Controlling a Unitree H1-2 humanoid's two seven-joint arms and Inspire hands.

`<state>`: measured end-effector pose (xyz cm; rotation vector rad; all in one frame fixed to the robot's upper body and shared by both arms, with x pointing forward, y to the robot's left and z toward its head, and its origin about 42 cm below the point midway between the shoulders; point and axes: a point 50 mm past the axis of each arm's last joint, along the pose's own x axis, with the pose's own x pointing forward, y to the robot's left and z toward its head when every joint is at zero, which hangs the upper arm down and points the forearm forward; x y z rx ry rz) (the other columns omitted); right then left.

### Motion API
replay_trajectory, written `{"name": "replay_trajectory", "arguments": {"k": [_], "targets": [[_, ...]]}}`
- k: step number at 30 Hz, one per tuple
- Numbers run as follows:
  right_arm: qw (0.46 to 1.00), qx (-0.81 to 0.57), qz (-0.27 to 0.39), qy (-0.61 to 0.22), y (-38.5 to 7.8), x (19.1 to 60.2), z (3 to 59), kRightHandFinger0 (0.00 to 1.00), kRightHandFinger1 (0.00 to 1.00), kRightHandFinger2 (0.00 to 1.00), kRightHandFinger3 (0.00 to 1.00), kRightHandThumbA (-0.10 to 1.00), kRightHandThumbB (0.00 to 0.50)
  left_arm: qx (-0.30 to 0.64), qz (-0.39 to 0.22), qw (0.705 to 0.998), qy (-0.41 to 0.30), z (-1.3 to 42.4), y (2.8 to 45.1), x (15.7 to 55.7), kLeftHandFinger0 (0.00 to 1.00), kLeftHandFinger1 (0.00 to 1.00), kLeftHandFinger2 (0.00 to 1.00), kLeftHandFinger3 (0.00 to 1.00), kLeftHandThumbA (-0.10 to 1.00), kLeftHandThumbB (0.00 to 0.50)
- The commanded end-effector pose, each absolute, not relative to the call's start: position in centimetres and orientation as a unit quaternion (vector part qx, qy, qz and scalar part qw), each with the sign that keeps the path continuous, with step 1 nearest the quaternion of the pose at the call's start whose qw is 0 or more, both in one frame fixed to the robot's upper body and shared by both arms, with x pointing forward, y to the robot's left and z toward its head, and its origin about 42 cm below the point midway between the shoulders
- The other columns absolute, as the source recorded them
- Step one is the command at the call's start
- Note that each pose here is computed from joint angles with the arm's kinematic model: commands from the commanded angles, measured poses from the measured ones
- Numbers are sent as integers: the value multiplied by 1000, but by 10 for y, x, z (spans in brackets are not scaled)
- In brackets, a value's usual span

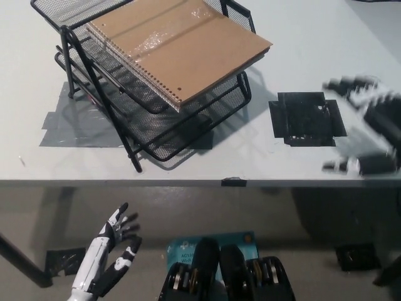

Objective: A person hands a notebook to the robot and the robot grabs it with its right hand and places it in the file tray kept in the centre of the desk infront of it.

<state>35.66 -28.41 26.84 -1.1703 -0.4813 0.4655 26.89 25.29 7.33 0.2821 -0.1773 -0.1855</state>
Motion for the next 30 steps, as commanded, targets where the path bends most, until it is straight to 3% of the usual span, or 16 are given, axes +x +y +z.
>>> {"name": "replay_trajectory", "arguments": {"k": [1, 6, 7, 11, 15, 18, 30], "targets": [[921, -111, 132, -350, -248, 183, 296, 1000, 1000, 1000, 1000, 1000, 453, 167, -77, 976, -119, 82, 264, 260, 965, 990, 997, 1000, 1000, 367], [961, -53, 110, -247, -233, 186, 219, 1000, 1000, 1000, 1000, 1000, 391, 144, -70, 981, -109, 70, 262, 247, 1000, 1000, 1000, 1000, 1000, 398], [968, -41, 99, -226, -231, 186, 205, 1000, 1000, 1000, 1000, 1000, 398, 144, -70, 981, -107, 69, 261, 244, 1000, 1000, 1000, 1000, 1000, 388], [984, 25, 68, -163, -218, 193, 153, 1000, 1000, 1000, 1000, 1000, 334, 143, -65, 982, -102, 64, 265, 235, 1000, 1000, 1000, 1000, 1000, 394], [990, 98, 36, -96, -215, 191, 118, 1000, 1000, 1000, 1000, 1000, 357, 135, -64, 985, -90, 57, 263, 229, 1000, 1000, 1000, 1000, 1000, 405], [992, 103, 33, -68, -215, 197, 98, 1000, 1000, 1000, 1000, 1000, 332, 142, -66, 983, -93, 59, 263, 229, 1000, 1000, 1000, 1000, 1000, 411], [994, 95, 31, -49, -221, 205, 83, 1000, 1000, 1000, 1000, 1000, 349, 137, -59, 985, -89, 56, 260, 224, 1000, 1000, 1000, 1000, 1000, 401]]}}
